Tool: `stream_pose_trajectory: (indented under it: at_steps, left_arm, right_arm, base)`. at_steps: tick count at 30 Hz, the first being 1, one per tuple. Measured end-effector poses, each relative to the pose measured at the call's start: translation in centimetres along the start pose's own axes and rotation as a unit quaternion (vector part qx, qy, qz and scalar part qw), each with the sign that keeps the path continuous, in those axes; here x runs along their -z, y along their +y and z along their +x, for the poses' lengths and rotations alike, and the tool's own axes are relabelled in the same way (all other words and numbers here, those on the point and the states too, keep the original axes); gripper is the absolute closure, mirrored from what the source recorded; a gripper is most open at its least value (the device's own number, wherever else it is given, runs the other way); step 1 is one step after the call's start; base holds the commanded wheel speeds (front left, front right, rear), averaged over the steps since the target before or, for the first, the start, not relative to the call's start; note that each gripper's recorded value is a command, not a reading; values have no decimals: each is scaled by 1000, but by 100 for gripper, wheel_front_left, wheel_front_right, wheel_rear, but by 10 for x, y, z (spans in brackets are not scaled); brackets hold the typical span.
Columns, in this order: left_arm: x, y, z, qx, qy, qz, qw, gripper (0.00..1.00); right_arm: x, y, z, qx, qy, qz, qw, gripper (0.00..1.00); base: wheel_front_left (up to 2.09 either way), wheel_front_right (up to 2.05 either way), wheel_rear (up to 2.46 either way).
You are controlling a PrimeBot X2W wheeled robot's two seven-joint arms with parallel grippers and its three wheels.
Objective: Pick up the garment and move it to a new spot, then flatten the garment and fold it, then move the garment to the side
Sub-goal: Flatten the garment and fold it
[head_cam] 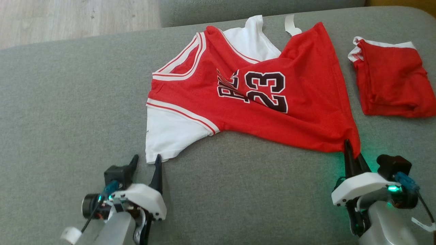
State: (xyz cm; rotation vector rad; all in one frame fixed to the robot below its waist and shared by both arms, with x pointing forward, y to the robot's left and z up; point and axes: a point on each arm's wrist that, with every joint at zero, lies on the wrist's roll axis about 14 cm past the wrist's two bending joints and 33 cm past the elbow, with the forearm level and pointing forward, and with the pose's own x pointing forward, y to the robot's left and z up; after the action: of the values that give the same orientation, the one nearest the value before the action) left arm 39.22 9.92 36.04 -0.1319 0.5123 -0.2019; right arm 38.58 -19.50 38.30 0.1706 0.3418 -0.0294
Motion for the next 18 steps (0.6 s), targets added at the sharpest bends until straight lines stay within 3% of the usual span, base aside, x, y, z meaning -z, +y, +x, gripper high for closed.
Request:
stream_pose_trajectory:
  at_steps: [5, 6, 7, 8, 18]
  left_arm:
    - [0, -6, 6, 17, 17, 9, 1000, 0]
    - [0, -7, 7, 22, 19, 10, 1000, 29]
    - [0, -9, 7, 27, 21, 11, 999, 85]
    - [0, -12, 7, 34, 23, 12, 999, 100]
    - [-11, -33, 3, 75, -12, -13, 997, 100]
  right_arm:
    - [-2, 0, 1, 0, -4, 2, 1000, 100]
    - [-3, 0, 1, 0, -4, 2, 1000, 100]
    - [-3, 1, 1, -1, -5, 2, 1000, 100]
    - [-3, 1, 1, -1, -4, 2, 1000, 100]
    - [-13, 6, 1, -10, -18, -2, 1000, 100]
  base:
    - [0, 0, 0]
    - [0, 0, 0]
    - [0, 0, 0]
    - [0, 0, 0]
    - [0, 0, 0]
